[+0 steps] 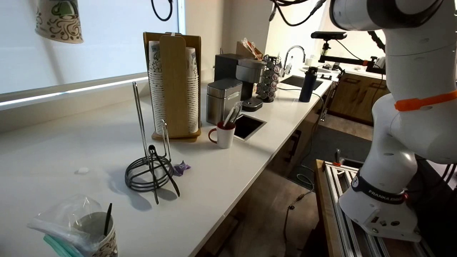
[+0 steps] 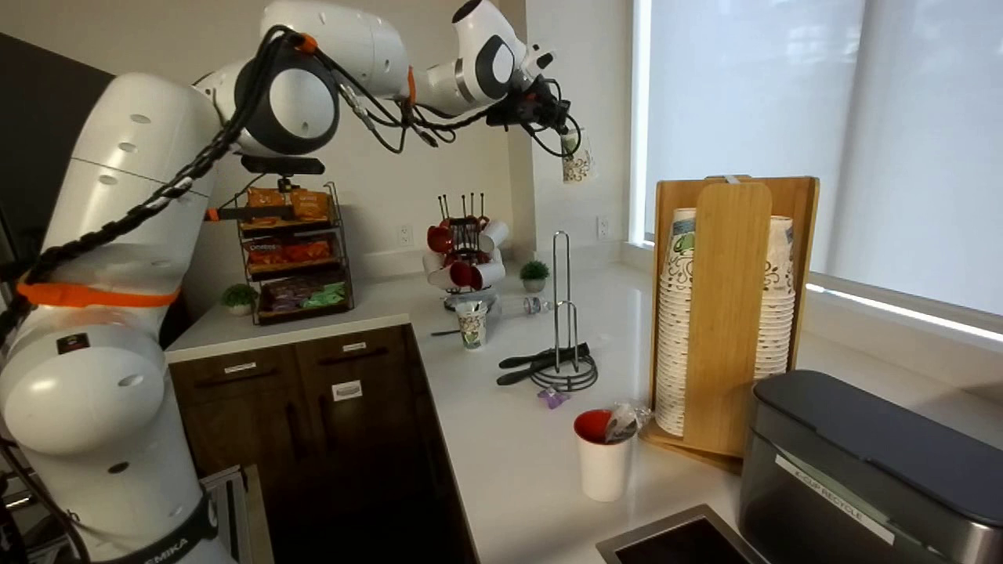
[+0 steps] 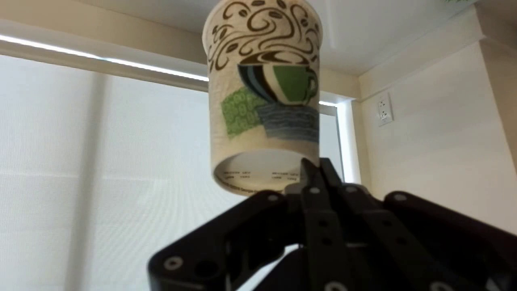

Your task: Put the cup on the silver object

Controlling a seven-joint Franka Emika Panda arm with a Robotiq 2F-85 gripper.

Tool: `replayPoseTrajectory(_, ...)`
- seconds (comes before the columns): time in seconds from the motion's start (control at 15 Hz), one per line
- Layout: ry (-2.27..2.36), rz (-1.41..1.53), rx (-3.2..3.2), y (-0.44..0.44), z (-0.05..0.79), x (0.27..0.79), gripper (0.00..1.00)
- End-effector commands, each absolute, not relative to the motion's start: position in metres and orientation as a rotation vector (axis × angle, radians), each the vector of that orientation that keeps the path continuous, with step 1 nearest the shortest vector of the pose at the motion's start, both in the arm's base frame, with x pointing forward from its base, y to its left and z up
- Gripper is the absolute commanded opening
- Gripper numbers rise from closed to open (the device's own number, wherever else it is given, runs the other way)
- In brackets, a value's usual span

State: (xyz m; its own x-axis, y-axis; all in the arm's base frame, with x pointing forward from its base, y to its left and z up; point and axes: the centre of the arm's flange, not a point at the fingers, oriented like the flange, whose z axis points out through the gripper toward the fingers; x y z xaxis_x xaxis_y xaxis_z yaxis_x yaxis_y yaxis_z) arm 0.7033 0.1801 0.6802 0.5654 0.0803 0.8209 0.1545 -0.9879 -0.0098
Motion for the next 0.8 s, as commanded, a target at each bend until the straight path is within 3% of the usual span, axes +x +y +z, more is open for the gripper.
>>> replayPoseTrajectory(0.0, -0.084, -1.376, -2.756, 0.156, 0.669, 0.625, 0.01)
replayPoseTrajectory(0.73, 0.185, -1.273, -2.903, 0.111, 0.624, 0.538, 0.01)
